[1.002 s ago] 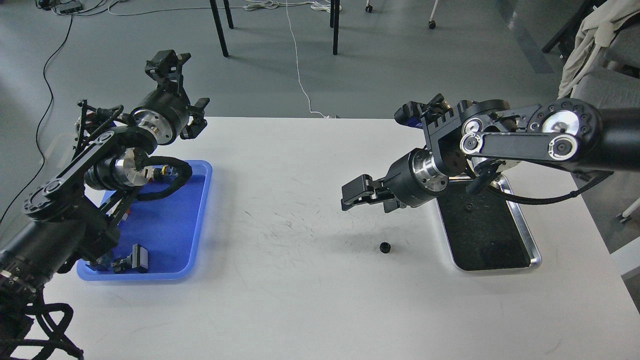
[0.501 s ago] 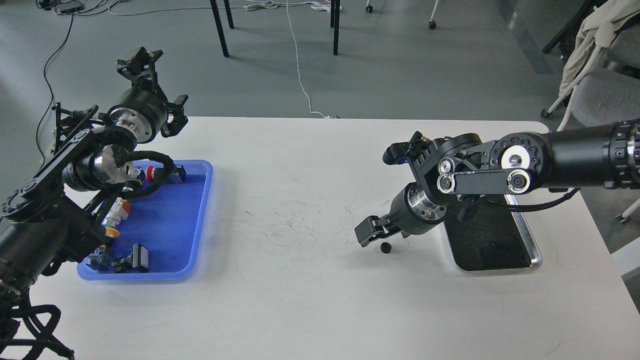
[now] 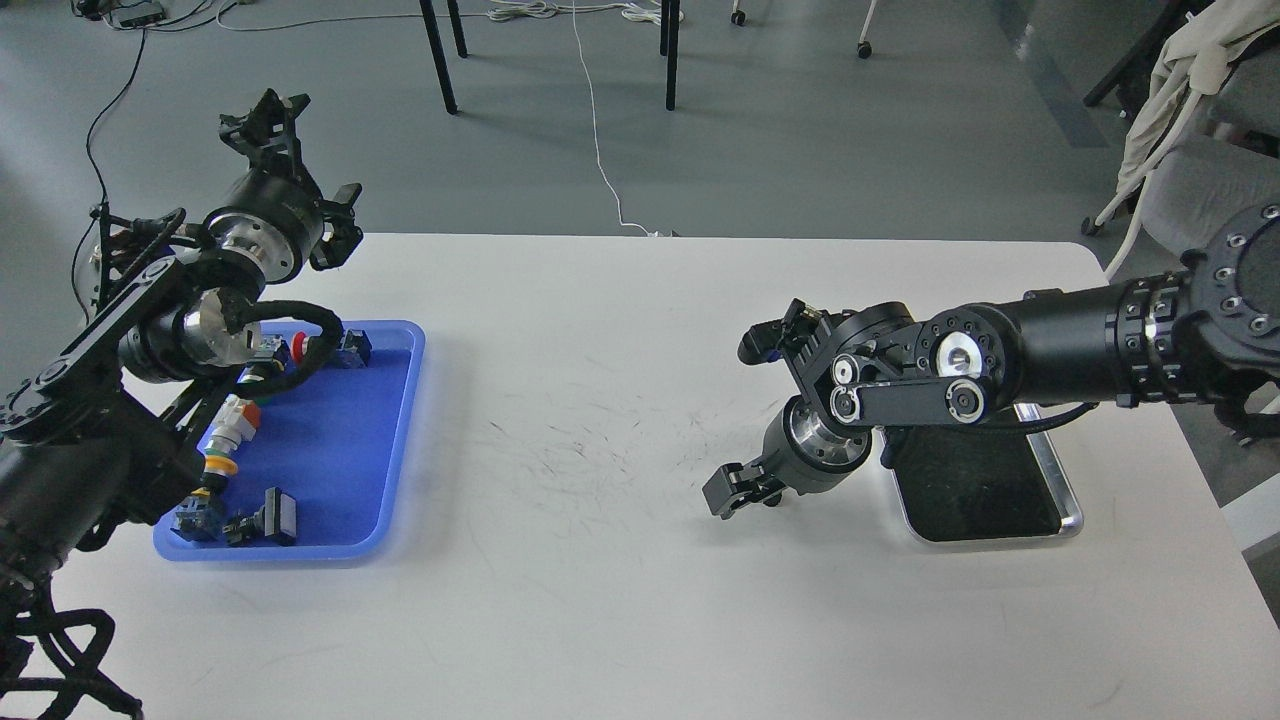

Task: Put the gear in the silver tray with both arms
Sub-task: 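Reach the right gripper down to the second gear on the table, then close the right gripper on the gear and lift it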

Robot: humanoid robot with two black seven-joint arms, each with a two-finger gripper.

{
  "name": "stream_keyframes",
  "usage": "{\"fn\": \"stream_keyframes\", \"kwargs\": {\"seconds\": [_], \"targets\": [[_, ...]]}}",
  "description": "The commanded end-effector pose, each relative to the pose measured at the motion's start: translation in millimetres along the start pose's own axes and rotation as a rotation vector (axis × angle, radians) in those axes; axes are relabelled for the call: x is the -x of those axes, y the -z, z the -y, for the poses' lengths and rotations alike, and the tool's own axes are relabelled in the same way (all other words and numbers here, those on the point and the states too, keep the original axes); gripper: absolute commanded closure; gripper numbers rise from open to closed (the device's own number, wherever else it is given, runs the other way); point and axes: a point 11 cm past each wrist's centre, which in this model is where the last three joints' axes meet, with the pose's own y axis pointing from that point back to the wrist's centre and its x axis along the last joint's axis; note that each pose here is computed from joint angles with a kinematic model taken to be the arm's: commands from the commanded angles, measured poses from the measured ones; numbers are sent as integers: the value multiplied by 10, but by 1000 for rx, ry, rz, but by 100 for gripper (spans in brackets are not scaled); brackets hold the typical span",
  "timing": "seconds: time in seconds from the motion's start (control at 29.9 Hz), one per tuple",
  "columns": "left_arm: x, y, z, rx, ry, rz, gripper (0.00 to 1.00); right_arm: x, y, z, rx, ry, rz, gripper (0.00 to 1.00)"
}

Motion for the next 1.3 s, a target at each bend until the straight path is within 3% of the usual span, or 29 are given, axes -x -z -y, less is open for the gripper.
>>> {"fn": "stream_keyframes", "kwargs": {"seconds": [0.0,0.27,0.43,0.84,1.04,1.14,1.27], "targets": [[-6,-13,0,4,-2,-2,2,15,-5,32,17,7,-14,18],[-4,-24,3,7,-1,-4,2,56,-83,109,55,21,-28,24],[-6,-28,3,8,-2,-5,2,49,-93,107,58,19,-28,33],[-6,-28,3,8,-2,-4,2,-4,-120,88,78,0,-55,71],[-5,-53,7,12,-2,0,2,-66,-145,35,81,-19,-61,97],[9,-69,14,14,1,1,2,-168,-207,-94,74,-53,-33,98],[21,-83,20,16,2,3,2,-490,-521,-592,35,-193,96,98]]}}
